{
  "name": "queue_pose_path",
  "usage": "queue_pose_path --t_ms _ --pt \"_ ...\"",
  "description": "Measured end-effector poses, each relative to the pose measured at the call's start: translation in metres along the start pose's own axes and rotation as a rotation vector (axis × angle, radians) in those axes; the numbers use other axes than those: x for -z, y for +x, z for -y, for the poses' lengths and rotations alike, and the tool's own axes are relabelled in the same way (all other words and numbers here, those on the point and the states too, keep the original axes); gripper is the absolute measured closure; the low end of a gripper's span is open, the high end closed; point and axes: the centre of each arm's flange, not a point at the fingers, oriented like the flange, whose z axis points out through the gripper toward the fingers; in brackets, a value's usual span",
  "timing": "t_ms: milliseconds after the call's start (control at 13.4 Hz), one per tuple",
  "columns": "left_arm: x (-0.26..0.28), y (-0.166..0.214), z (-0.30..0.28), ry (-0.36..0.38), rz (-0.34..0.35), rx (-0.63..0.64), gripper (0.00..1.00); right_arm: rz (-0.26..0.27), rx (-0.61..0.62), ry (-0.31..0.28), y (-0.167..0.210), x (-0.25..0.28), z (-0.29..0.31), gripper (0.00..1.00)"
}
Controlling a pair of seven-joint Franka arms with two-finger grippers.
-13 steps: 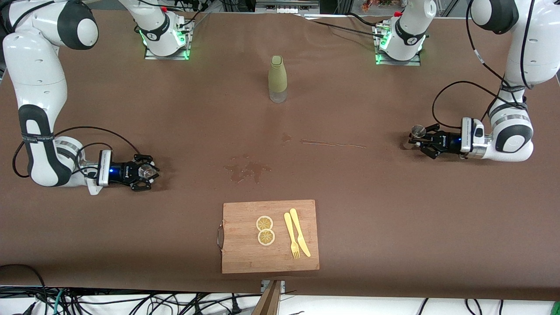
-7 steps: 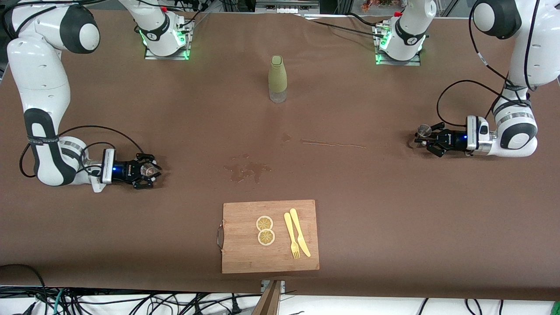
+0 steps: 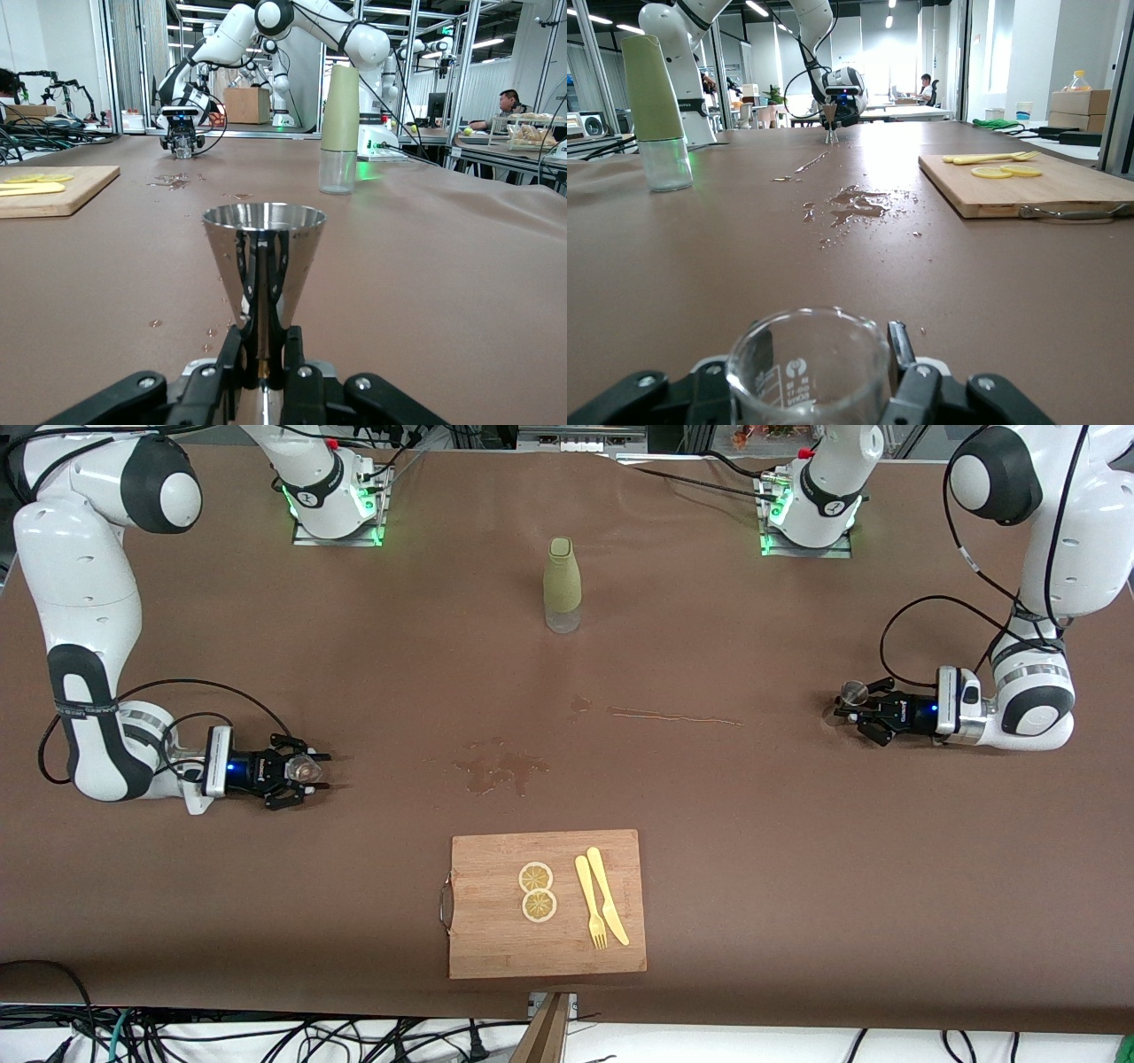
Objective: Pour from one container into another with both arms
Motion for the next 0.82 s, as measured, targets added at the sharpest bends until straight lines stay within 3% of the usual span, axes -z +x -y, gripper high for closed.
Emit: queue_pose_path --t_ms 224,299,598,822 --pt "0.001 -0.002 0.001 -0.004 -0.006 -0.002 0.79 0.007 -0.004 -0.007 -0.002 0.006 0.002 0.36" --pt "0.002 -0.004 0.003 -0.005 -0.001 -0.004 0.72 0.009 -0.005 -0.007 -0.002 0.008 0.002 0.34" --pt "0.012 -0.008 0.016 -0.005 0.041 -0.004 0.31 0.017 -0.008 -0.005 -0.004 0.012 0.004 0.34" --pt "0.051 0.0 0.032 0.022 0.168 0.023 0.01 0.035 -0.015 -0.013 -0.008 0.023 0.008 0.33"
